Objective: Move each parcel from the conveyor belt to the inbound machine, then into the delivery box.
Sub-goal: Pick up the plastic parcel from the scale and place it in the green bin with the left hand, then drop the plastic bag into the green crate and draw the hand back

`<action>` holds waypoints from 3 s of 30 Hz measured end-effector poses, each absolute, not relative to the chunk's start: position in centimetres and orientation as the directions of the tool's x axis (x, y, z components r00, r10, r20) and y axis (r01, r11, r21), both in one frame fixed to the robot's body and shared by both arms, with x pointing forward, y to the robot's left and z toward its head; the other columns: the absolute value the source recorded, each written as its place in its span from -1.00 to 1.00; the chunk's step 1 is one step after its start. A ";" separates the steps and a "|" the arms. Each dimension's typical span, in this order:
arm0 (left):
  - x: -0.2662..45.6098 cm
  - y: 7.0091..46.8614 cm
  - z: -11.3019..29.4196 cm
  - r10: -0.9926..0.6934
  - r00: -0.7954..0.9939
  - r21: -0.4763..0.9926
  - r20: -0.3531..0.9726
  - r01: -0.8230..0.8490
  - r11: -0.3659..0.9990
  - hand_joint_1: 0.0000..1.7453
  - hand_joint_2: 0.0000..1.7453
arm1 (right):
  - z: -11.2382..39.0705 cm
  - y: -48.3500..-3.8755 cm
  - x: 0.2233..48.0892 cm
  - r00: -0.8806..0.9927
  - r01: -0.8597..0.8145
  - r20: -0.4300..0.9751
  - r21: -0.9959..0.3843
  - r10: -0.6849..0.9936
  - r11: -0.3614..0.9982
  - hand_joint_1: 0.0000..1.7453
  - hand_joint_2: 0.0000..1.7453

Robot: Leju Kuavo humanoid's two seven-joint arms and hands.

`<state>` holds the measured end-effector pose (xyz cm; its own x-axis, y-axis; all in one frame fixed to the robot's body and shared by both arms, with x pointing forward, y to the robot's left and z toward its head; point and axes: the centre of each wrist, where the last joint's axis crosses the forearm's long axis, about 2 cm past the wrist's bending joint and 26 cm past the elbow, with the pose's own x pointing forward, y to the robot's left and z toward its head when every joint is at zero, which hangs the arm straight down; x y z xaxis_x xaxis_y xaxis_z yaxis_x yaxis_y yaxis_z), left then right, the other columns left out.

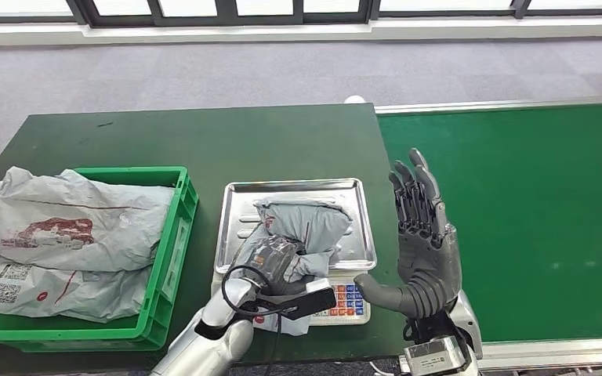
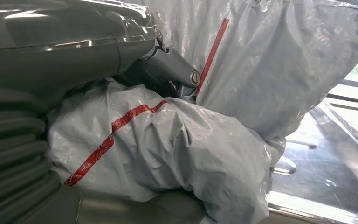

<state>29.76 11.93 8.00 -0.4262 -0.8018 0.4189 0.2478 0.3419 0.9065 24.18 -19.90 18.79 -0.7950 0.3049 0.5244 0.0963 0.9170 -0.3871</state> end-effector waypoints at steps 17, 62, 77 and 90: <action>28.6 15.1 9.7 -0.789 -0.399 0.878 0.468 0.109 0.466 1.00 1.00 | 17.8 -20.0 23.5 -0.775 0.087 0.552 -0.390 0.308 0.917 -1.00 1.00; 29.2 24.3 16.8 -0.909 -0.290 0.571 0.301 -0.708 0.415 1.00 1.00 | 15.4 -19.4 23.1 -0.728 0.086 0.600 -0.402 0.333 0.911 -1.00 1.00; 29.0 26.2 18.7 -0.930 -0.250 0.497 0.270 -0.791 0.357 1.00 1.00 | 15.3 -19.4 22.9 -0.721 0.095 0.606 -0.394 0.335 0.914 -1.00 1.00; 34.4 31.2 14.1 -0.942 0.268 0.856 0.204 -0.516 0.039 1.00 1.00 | 16.3 -19.8 20.6 -0.711 0.121 0.603 -0.402 0.362 0.908 -1.00 1.00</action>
<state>34.38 31.19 14.06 0.2675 -0.9417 0.2039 -0.5161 0.0386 0.8556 20.57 -19.84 16.27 -0.7110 0.3617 0.6031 0.1210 0.9078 -0.4017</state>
